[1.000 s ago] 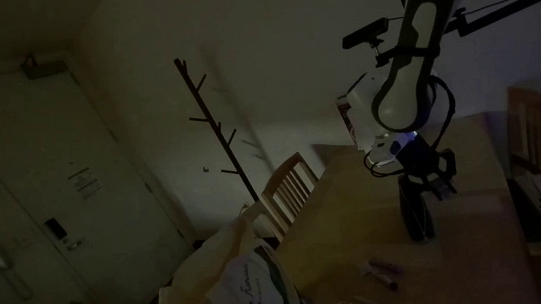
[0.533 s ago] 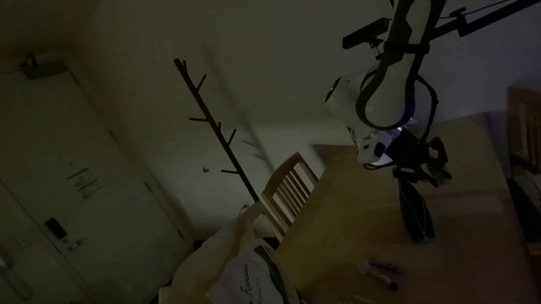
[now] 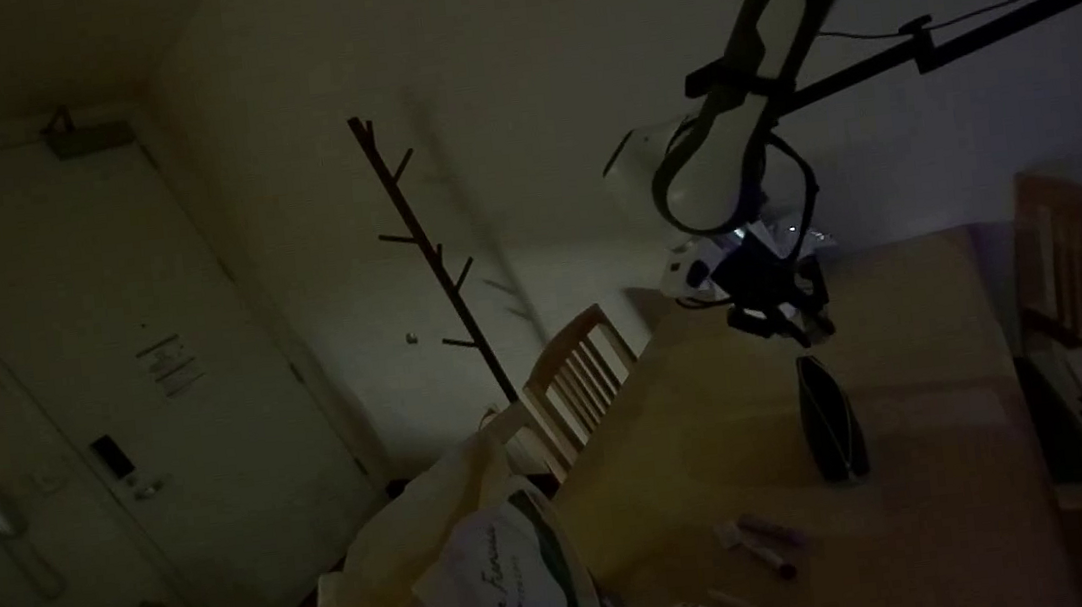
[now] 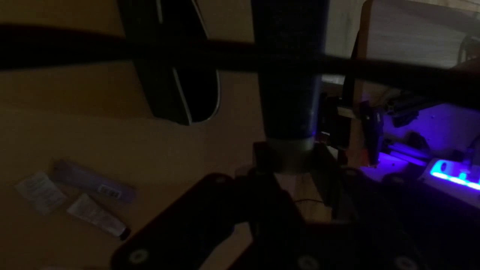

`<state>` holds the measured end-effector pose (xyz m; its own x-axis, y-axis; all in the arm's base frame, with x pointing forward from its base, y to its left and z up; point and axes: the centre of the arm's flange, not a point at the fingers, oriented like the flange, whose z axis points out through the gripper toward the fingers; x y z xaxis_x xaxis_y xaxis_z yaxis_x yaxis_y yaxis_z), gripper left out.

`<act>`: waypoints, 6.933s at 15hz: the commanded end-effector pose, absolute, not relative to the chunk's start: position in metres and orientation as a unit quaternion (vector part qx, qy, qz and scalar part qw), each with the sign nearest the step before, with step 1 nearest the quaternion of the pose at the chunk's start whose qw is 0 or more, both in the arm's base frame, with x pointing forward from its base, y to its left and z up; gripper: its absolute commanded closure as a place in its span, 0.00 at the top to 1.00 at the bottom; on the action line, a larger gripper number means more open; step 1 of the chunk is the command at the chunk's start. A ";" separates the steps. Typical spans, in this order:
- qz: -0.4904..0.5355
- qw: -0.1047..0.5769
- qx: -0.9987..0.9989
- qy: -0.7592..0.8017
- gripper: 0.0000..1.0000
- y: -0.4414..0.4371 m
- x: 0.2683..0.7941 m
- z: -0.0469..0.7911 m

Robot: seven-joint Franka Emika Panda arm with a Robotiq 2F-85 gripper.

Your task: Put the tube in the bag

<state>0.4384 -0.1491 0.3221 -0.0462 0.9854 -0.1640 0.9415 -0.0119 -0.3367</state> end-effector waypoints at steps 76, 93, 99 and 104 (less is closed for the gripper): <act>0.086 0.358 -0.303 -0.879 0.08 -0.163 0.498 0.244; 0.135 0.271 -0.458 -0.836 0.32 -0.206 0.493 0.307; 0.111 0.313 -0.443 -0.832 0.08 -0.198 0.487 0.307; 0.050 0.355 -0.406 -0.841 0.08 -0.191 0.484 0.300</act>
<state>0.4832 -0.1919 0.3004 -0.4038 0.7821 0.4746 0.6633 0.6076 -0.4370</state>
